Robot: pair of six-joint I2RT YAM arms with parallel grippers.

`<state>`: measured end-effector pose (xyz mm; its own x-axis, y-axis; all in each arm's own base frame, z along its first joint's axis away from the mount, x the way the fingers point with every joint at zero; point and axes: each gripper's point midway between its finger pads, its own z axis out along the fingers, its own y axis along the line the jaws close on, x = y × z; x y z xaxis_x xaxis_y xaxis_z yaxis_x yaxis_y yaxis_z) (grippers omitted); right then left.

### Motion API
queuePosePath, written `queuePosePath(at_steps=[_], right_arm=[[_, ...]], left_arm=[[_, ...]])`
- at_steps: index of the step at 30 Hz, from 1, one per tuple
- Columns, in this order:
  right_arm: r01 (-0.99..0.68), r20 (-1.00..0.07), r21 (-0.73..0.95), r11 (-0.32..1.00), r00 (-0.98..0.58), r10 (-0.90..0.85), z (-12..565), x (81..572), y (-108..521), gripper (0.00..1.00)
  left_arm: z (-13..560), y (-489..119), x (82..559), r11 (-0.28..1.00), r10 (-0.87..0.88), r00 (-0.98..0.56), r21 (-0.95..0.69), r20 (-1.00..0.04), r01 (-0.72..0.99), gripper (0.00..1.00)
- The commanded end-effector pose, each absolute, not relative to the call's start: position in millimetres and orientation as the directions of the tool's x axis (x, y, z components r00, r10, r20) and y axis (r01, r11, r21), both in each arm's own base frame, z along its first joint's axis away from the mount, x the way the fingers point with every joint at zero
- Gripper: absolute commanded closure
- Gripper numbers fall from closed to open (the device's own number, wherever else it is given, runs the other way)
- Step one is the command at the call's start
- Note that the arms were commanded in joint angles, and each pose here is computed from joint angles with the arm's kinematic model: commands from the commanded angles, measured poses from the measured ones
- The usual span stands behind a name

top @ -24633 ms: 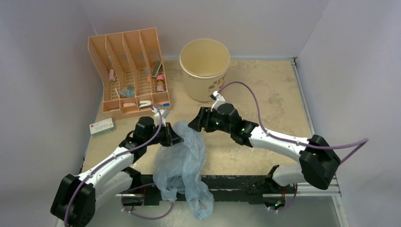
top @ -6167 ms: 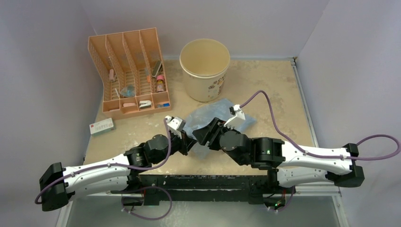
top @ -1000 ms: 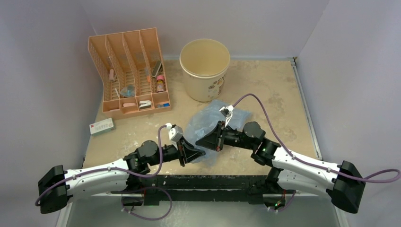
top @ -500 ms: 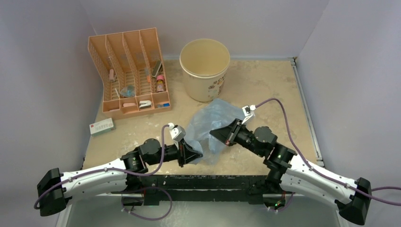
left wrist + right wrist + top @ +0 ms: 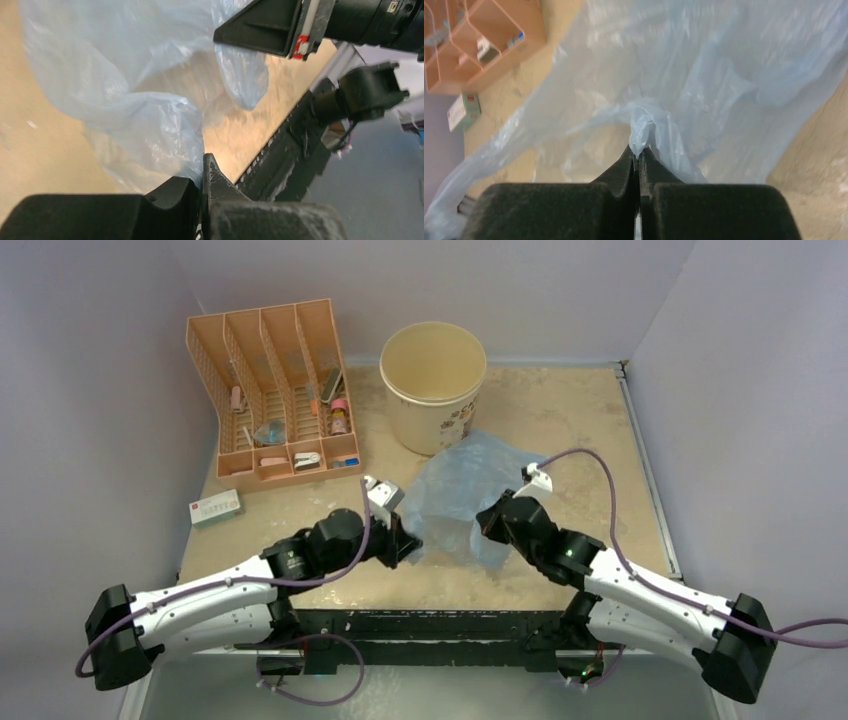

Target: Put the trash bags into the trash bin

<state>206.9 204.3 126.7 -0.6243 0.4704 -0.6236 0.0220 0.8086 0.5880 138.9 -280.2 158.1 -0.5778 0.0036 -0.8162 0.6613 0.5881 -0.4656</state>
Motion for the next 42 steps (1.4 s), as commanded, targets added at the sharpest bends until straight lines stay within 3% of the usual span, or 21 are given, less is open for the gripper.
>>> queuePosePath(at_steps=[1,4,6,9,11,14,17,19,21,22,25,28,31,33,35,37,39,42], right_arm=[[-0.028,-0.765,0.546,0.837,-0.423,0.485,229,261,193,1.0],[-0.084,-0.815,0.536,0.84,-0.31,0.489,306,285,181,1.0],[-0.152,-0.834,0.541,0.827,-0.226,0.504,382,282,174,1.0],[-0.272,-0.808,0.573,0.773,-0.028,0.589,502,247,137,1.0],[-0.425,-0.763,0.558,0.713,0.074,0.642,543,207,117,1.0],[-0.546,-0.758,0.516,0.66,0.067,0.648,501,176,117,1.0],[-0.319,-0.766,0.643,0.697,-0.237,0.598,337,205,142,1.0],[-0.1,-0.665,0.698,0.71,-0.457,0.59,228,208,157,1.0],[-0.075,-0.578,0.744,0.664,-0.571,0.584,194,200,179,1.0],[-0.077,-0.542,0.776,0.626,-0.588,0.6,207,198,185,1.0],[-0.26,-0.555,0.828,0.497,-0.51,0.657,307,203,199,1.0],[-0.433,-0.605,0.791,0.432,-0.449,0.658,371,202,210,1.0],[-0.487,-0.71,0.682,0.547,-0.257,0.656,461,216,191,1.0],[-0.509,-0.746,0.618,0.599,-0.139,0.651,518,216,174,1.0],[-0.523,-0.761,0.568,0.636,-0.039,0.648,551,213,159,1.0],[-0.526,-0.743,0.577,0.625,-0.019,0.669,547,209,153,1.0],[-0.463,-0.711,0.655,0.597,-0.111,0.694,489,219,161,1.0],[-0.212,-0.575,0.813,0.542,-0.437,0.692,313,232,199,1.0]], left_arm=[[242,-283,178,0.657,-0.024,-0.41,-0.324,-0.912,0.681,1.0],[316,-284,196,0.626,-0.07,-0.277,-0.258,-0.958,0.736,1.0],[383,-289,188,0.524,-0.124,-0.161,-0.203,-0.979,0.827,1.0],[474,-283,152,0.367,-0.228,0.001,-0.085,-0.974,0.926,1.0],[504,-268,116,0.258,-0.302,0.083,0.003,-0.95,0.966,1.0],[447,-265,80,0.092,-0.278,0.037,0.012,-0.96,0.996,1.0],[313,-275,77,0.062,-0.115,-0.235,-0.243,-0.965,0.968,1.0],[221,-278,78,0.123,-0.005,-0.431,-0.428,-0.902,0.895,1.0],[164,-277,75,0.175,0.074,-0.55,-0.532,-0.832,0.829,1.0],[156,-279,72,0.177,0.094,-0.566,-0.546,-0.819,0.819,1.0],[181,-290,84,0.196,0.084,-0.508,-0.485,-0.857,0.852,1.0],[258,-297,105,0.222,0.001,-0.376,-0.366,-0.927,0.904,1.0],[409,-284,107,0.198,-0.197,-0.076,-0.116,-0.977,0.973,1.0],[479,-272,105,0.226,-0.244,0.056,-0.001,-0.968,0.974,1.0],[511,-267,93,0.182,-0.245,0.122,0.078,-0.962,0.98,1.0],[499,-267,86,0.149,-0.23,0.107,0.073,-0.967,0.986,1.0],[439,-271,96,0.183,-0.168,-0.001,-0.032,-0.986,0.983,1.0],[313,-279,97,0.21,-0.053,-0.296,-0.301,-0.954,0.93,1.0]])
